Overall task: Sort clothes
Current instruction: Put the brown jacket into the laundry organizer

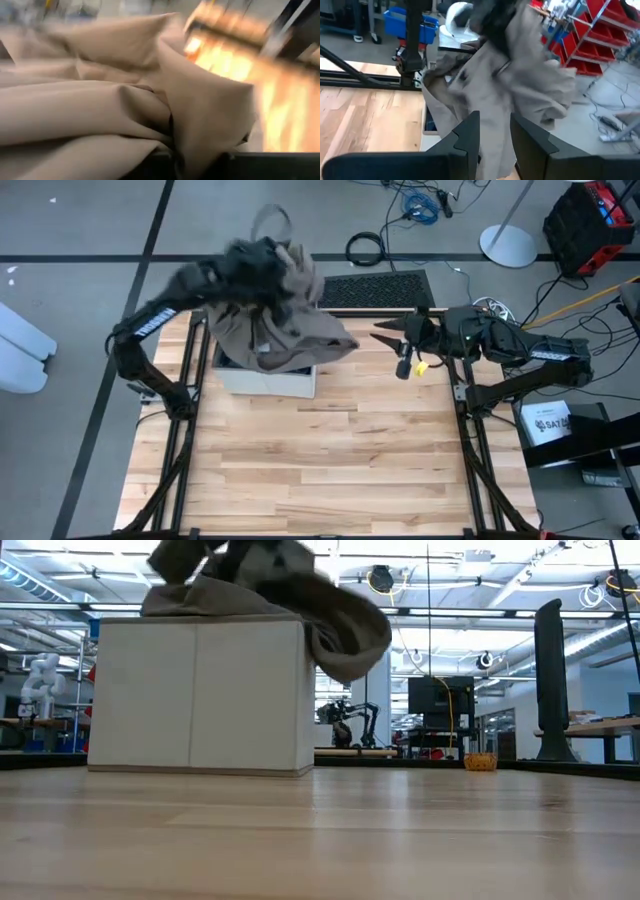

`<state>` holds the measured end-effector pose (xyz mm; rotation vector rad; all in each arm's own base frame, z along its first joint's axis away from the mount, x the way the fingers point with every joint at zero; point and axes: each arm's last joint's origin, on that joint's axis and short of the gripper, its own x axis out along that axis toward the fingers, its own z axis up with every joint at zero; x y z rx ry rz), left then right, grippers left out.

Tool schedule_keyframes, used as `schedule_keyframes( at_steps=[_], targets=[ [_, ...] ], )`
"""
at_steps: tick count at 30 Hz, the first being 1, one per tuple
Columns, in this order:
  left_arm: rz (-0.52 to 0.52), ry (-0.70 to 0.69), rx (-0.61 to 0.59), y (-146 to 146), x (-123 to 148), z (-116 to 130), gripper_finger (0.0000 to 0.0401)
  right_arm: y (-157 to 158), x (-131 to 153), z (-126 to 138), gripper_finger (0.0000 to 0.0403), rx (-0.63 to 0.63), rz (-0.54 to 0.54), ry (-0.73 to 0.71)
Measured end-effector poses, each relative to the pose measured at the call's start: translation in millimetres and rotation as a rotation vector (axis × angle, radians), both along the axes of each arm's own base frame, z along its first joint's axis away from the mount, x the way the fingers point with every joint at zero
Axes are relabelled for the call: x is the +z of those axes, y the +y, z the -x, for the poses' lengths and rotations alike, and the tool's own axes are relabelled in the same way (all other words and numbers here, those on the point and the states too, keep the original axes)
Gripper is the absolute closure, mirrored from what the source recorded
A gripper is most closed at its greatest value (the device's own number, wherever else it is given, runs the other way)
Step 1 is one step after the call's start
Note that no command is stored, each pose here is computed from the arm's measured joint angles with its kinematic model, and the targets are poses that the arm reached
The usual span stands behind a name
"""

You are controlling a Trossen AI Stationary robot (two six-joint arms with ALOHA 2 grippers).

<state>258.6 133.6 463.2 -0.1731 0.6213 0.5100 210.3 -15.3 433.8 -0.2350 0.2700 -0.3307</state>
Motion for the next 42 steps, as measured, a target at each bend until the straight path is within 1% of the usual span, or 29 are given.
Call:
schedule_keyframes(
  at_steps=[4,7,10,14,17,20,22,26,28,32,37,39,42],
  targets=[
    [0.056,0.239,0.030,0,-68,-17,0.0399,-8,-4,2,0.0305,-0.053,-0.062,0.020],
    [0.095,0.332,0.023,-1,-115,-24,0.0399,-15,-9,4,0.0305,-0.099,-0.099,0.054],
    [0.127,0.352,0.015,-6,-162,-31,0.0399,-21,-11,6,0.0305,-0.098,-0.122,0.080],
    [0.190,0.309,0.002,-15,-219,-32,0.0399,-24,-11,6,0.0305,-0.084,-0.137,0.074],
    [0.282,0.263,-0.002,-26,-251,-28,0.0399,-26,-10,6,0.0305,-0.073,-0.138,0.065],
    [0.389,0.236,-0.020,-43,-268,-26,0.0399,-26,-10,5,0.0305,-0.074,-0.138,0.062],
    [0.435,0.239,-0.038,-56,-272,-28,0.0399,-26,-10,5,0.0305,-0.074,-0.137,0.062],
    [0.533,0.221,-0.139,-84,-269,-37,0.0399,-26,-10,6,0.0305,-0.074,-0.136,0.062],
    [0.567,0.201,-0.189,-97,-261,-44,0.0399,-26,-10,5,0.0305,-0.076,-0.135,0.059],
    [0.571,0.168,-0.276,-119,-242,-57,0.0399,-26,-9,5,0.0305,-0.075,-0.136,0.047],
    [0.655,0.099,-0.485,-143,-211,-69,0.0399,-26,-9,5,0.0305,-0.075,-0.135,0.046],
    [0.654,0.079,-0.523,-150,-199,-73,0.0399,-26,-9,5,0.0305,-0.075,-0.136,0.046],
    [0.591,0.039,-0.565,-155,-175,-78,0.0399,-28,-9,5,0.0305,-0.081,-0.135,0.047]
  ],
)
